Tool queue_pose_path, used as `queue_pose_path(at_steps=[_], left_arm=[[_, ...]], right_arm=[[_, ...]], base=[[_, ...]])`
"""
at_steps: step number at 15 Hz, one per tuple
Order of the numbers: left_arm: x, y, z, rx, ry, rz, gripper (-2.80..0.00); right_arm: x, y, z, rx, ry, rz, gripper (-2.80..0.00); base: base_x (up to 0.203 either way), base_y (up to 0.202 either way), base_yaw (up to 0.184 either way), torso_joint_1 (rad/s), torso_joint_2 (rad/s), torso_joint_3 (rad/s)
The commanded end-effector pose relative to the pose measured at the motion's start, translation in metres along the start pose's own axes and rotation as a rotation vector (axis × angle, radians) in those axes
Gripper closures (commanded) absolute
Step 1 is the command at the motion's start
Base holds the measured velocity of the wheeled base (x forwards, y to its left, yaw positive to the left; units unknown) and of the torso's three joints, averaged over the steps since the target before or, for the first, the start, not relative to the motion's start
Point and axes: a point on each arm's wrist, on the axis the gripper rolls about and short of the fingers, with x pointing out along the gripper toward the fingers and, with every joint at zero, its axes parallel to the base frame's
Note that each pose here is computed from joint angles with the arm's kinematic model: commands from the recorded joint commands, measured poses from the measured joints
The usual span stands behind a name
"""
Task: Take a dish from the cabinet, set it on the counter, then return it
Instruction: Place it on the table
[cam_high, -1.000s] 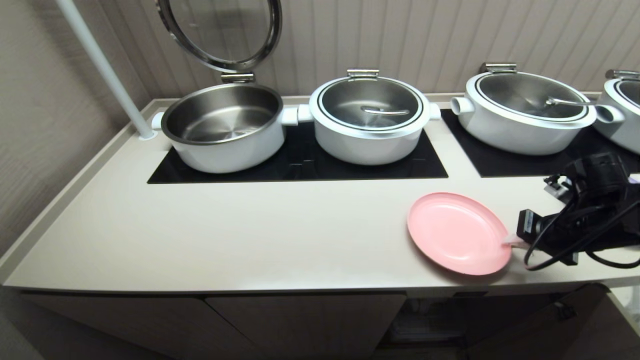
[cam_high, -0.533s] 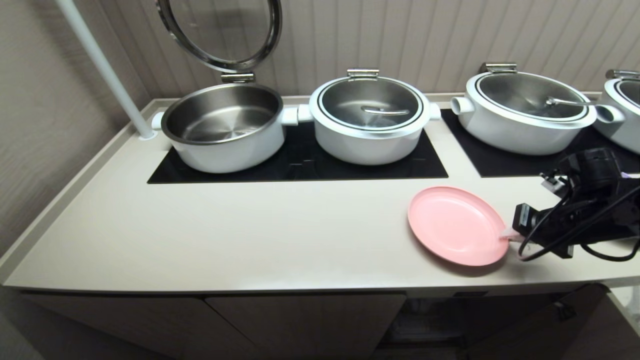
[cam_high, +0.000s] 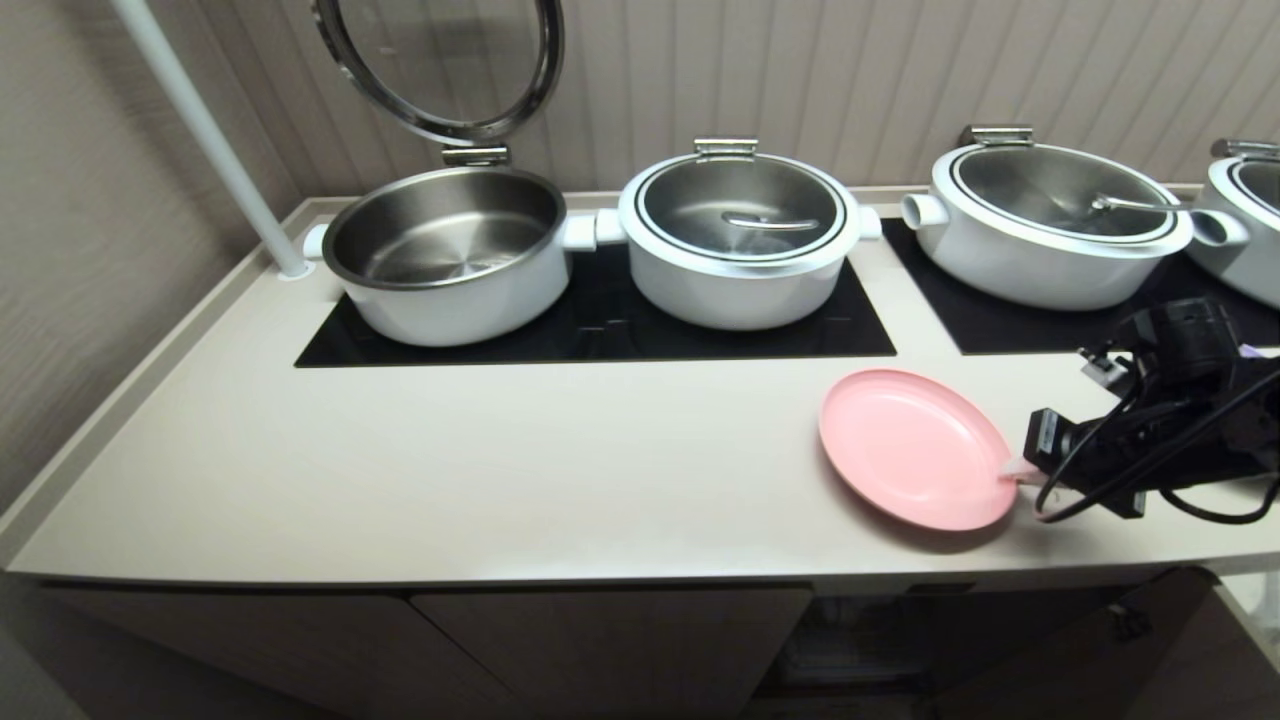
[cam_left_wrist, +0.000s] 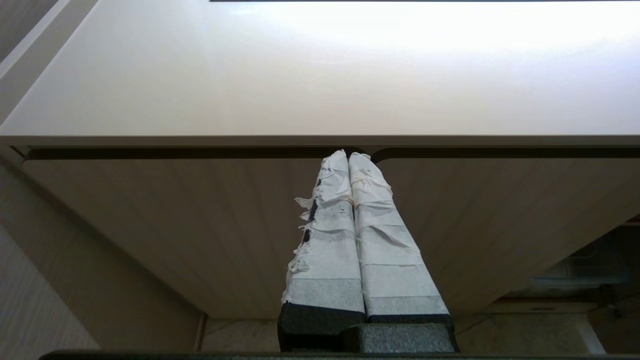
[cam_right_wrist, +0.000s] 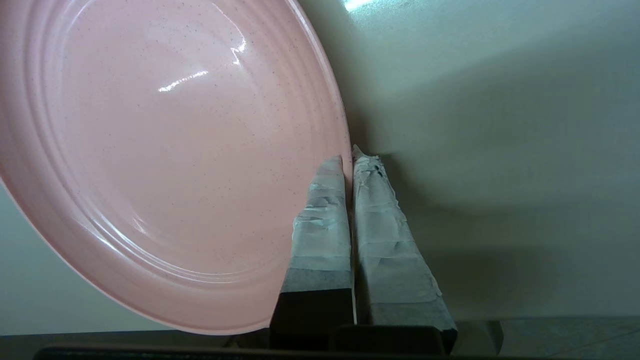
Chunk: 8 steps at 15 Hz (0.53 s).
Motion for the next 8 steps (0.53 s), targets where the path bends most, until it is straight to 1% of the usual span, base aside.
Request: queue_pose_path(at_steps=[1,8], left_arm=[[0.0000,0.0000,0.0000,0.000,-0.001,0.000,0.00],[0.0000,0.0000,0.0000,0.000,-0.001,0.000,0.00]], right_arm=[[-0.0004,0.0003,0.0003,0.002,-0.001,0.002,0.00],[-0.0016,0.0008,0.0009,0.001,-0.007,0.001,0.00]], base=[[0.000,0.000,0.000,0.000,0.00,0.000],[0.000,0.000,0.000,0.000,0.00,0.000]])
